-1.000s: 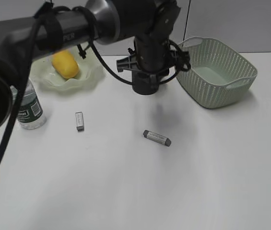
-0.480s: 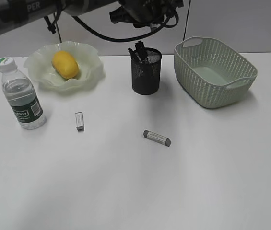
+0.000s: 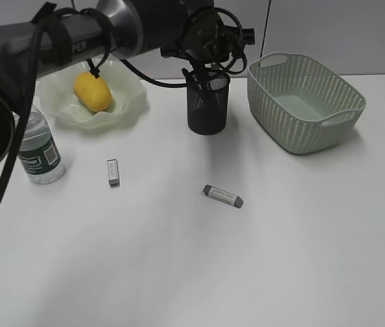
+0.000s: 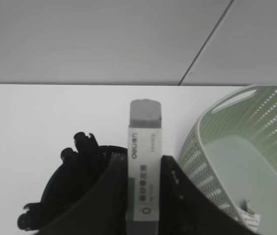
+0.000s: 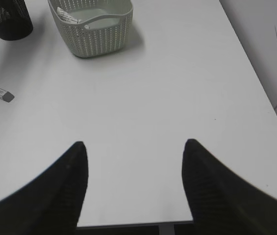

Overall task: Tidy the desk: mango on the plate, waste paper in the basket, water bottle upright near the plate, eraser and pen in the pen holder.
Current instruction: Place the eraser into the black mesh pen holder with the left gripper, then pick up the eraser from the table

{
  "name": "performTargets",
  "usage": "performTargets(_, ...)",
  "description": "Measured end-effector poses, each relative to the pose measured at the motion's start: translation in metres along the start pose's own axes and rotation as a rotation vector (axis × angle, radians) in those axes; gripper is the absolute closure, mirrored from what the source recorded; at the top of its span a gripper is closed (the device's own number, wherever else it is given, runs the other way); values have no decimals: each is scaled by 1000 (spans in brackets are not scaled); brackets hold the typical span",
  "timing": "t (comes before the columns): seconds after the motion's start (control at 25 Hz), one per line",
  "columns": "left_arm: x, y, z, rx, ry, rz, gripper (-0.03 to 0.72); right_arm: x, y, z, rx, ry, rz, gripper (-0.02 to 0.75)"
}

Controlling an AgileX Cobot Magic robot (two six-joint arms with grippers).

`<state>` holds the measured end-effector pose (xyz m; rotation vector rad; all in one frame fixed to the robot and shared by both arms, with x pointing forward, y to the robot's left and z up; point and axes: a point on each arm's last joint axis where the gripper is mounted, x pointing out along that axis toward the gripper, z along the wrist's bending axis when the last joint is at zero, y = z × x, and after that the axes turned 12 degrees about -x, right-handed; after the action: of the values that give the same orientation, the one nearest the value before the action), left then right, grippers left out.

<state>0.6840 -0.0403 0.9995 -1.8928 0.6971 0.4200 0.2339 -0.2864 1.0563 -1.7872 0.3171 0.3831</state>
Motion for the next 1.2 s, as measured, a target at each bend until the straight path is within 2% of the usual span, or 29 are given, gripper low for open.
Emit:
performTargets(0.4,19,17,9,31,-33,23,533,0,0,0,0,0,0,254)
performTargets(0.48,19,17,9,33,-33,21,467,0,0,0,0,0,0,254)
performTargets(0.64,19,17,9,35,-34,20,232,0,0,0,0,0,0,254)
performTargets(0.76,17,14,9,34,-37,17,167,0,0,0,0,0,0,254)
performTargets(0.96,-8,-6,5,63,-72,2,153,0,0,0,0,0,0,254)
performTargets(1.08,-33,-26,0,132,-85,-18,161,0,0,0,0,0,0,254)
performTargets(1.2,-62,-47,-4,241,-98,-38,182,0,0,0,0,0,0,254)
